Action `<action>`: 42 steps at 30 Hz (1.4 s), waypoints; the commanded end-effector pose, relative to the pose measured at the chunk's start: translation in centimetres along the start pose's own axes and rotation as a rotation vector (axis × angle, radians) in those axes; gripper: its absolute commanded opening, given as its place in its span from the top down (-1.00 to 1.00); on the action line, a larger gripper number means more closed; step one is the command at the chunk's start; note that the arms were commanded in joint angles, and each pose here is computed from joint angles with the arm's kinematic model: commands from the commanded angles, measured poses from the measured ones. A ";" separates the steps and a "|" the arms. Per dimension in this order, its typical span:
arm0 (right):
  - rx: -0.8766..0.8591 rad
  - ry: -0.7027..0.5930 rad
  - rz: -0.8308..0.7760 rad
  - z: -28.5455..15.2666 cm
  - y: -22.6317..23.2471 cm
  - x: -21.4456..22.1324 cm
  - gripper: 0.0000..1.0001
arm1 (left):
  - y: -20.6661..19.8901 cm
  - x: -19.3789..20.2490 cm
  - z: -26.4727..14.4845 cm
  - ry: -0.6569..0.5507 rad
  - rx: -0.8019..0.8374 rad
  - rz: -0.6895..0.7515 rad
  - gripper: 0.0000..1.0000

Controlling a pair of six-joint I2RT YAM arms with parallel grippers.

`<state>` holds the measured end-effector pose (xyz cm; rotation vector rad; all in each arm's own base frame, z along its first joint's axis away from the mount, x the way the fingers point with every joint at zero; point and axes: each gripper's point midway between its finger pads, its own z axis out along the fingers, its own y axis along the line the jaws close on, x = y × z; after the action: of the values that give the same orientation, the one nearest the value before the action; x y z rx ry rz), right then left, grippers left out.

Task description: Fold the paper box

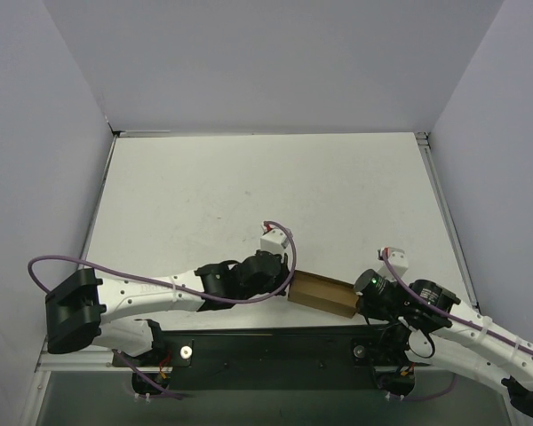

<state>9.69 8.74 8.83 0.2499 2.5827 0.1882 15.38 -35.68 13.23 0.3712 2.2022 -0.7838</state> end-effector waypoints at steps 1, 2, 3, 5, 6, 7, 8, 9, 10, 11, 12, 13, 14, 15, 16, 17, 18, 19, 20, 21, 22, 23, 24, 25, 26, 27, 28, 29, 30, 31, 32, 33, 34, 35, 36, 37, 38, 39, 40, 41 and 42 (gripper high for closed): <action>0.070 -0.032 -0.036 -1.3 -1.9 -1.0 0.70 | 1.5 3.7 -0.7 0.183 -0.062 0.127 1.00; 0.064 -0.051 -0.031 -1.8 -1.7 -1.6 0.60 | 1.4 3.6 -0.7 0.184 -0.062 0.134 1.00; 0.063 -0.055 -0.036 -2.1 -1.7 -1.8 0.56 | 1.5 3.6 -0.7 0.186 -0.065 0.137 1.00; 0.068 -0.062 -0.040 -2.8 -1.9 -2.2 0.47 | 1.5 3.6 -0.8 0.191 -0.070 0.147 1.00; 0.084 -0.066 -0.049 -3.0 -2.2 -2.4 0.43 | 1.5 3.6 -0.8 0.192 -0.071 0.147 1.00; 0.084 -0.070 -0.048 -3.2 -2.3 -2.6 0.41 | 1.6 3.7 -0.8 0.196 -0.075 0.151 1.00; 0.087 -0.075 -0.052 -3.4 -2.4 -2.8 0.35 | 1.5 3.5 -0.8 0.194 -0.073 0.151 1.00; 0.094 -0.085 -0.055 -3.8 -2.6 -3.0 0.34 | 1.6 3.6 -0.8 0.195 -0.074 0.150 1.00; 0.101 -0.090 -0.059 -3.8 -2.8 -3.1 0.33 | 1.6 3.5 -0.8 0.194 -0.075 0.153 1.00; 0.108 -0.093 -0.062 -3.9 -3.0 -3.2 0.32 | 1.4 3.4 -0.8 0.191 -0.072 0.152 1.00; 0.115 -0.093 -0.068 -4.0 -3.2 -3.2 0.31 | 1.4 3.3 -0.8 0.191 -0.072 0.152 1.00; 0.119 -0.095 -0.071 -4.0 -3.3 -3.3 0.31 | 1.4 3.4 -0.8 0.193 -0.072 0.152 1.00; 0.124 -0.090 -0.078 -3.9 -3.3 -3.2 0.30 | 1.3 3.3 -0.8 0.192 -0.071 0.152 1.00; 0.128 -0.087 -0.081 -3.8 -3.3 -3.1 0.30 | 1.3 3.2 -0.8 0.190 -0.069 0.151 1.00; 0.127 -0.080 -0.083 -3.7 -3.3 -2.9 0.30 | 1.3 3.3 -0.9 0.192 -0.071 0.153 1.00; 0.123 -0.077 -0.085 -3.7 -3.2 -2.9 0.33 | 1.4 3.3 -0.9 0.192 -0.073 0.153 1.00; 0.115 -0.074 -0.086 -3.5 -2.9 -2.8 0.36 | 1.3 3.2 -0.9 0.190 -0.071 0.155 1.00; 0.106 -0.061 -0.089 -3.4 -2.7 -2.6 0.38 | 1.3 3.2 -0.9 0.190 -0.073 0.154 1.00; 0.101 -0.056 -0.087 -3.3 -2.5 -2.5 0.40 | 1.3 3.2 -0.9 0.190 -0.073 0.154 1.00; 0.091 -0.055 -0.084 -3.2 -2.2 -2.4 0.41 | 1.3 3.1 -0.9 0.190 -0.073 0.157 1.00; 0.085 -0.053 -0.084 -3.1 -2.1 -2.3 0.43 | 1.2 3.0 -0.9 0.188 -0.071 0.156 1.00; 0.089 -0.043 -0.089 -2.8 -2.2 -2.0 0.45 | 1.2 3.0 -0.9 0.187 -0.072 0.158 1.00; 0.082 -0.043 -0.086 -2.7 -2.0 -2.0 0.46 | 1.2 3.0 -0.9 0.187 -0.072 0.159 1.00; 0.082 -0.038 -0.085 -2.5 -2.0 -1.8 0.47 | 1.1 2.9 -0.9 0.184 -0.069 0.158 1.00; 0.085 -0.033 -0.088 -2.4 -2.1 -1.6 0.47 | 1.2 3.0 -0.9 0.186 -0.071 0.160 1.00; 0.085 -0.034 -0.086 -2.2 -2.0 -1.6 0.48 | 1.2 3.0 -0.8 0.187 -0.072 0.162 1.00; 0.087 -0.033 -0.087 -2.1 -2.1 -1.6 0.47 | 1.1 2.9 -0.8 0.186 -0.068 0.163 1.00; 0.090 -0.033 -0.088 -2.0 -2.1 -1.5 0.48 | 1.1 3.0 -0.8 0.189 -0.069 0.163 1.00; 0.092 -0.031 -0.091 -2.0 -2.2 -1.5 0.48 | 1.0 2.9 -0.8 0.187 -0.067 0.164 1.00; 0.095 -0.030 -0.092 -1.9 -2.2 -1.4 0.49 | 1.1 3.0 -0.8 0.190 -0.068 0.165 1.00; 0.098 -0.032 -0.092 -1.9 -2.3 -1.4 0.56 | 1.1 3.0 -0.7 0.190 -0.068 0.165 1.00; 0.099 -0.037 -0.093 -1.8 -2.3 -1.5 0.60 | 1.0 3.0 -0.7 0.190 -0.066 0.164 1.00; 0.100 -0.040 -0.094 -1.8 -2.3 -1.6 0.63 | 1.0 3.0 -0.7 0.190 -0.066 0.164 1.00; 0.097 -0.041 -0.096 -1.8 -2.2 -1.6 0.64 | 1.0 3.0 -0.7 0.191 -0.065 0.164 1.00; 0.098 -0.041 -0.098 -1.6 -2.2 -1.5 0.64 | 1.1 3.2 -0.7 0.196 -0.064 0.166 1.00; 0.095 -0.035 -0.099 -1.5 -2.2 -1.4 0.64 | 1.0 3.1 -0.7 0.193 -0.060 0.165 1.00; 0.097 -0.033 -0.102 -1.4 -2.2 -1.3 0.63 | 0.9 3.0 -0.7 0.191 -0.058 0.164 1.00; 0.095 -0.030 -0.100 -1.3 -2.1 -1.2 0.64 | 0.9 3.2 -0.7 0.193 -0.058 0.167 1.00; 0.097 -0.027 -0.101 -1.2 -2.2 -1.1 0.64 | 0.8 3.1 -0.7 0.193 -0.056 0.164 1.00; 0.094 -0.029 -0.095 -1.2 -2.2 -1.1 0.66 | 0.8 3.1 -0.7 0.193 -0.056 0.164 1.00; 0.090 -0.031 -0.093 -1.2 -2.1 -1.1 0.69 | 0.9 3.2 -0.7 0.194 -0.057 0.166 1.00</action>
<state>9.86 6.88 10.63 0.1856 2.5583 0.0822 14.65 -35.74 13.26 0.5096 2.2455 -0.7016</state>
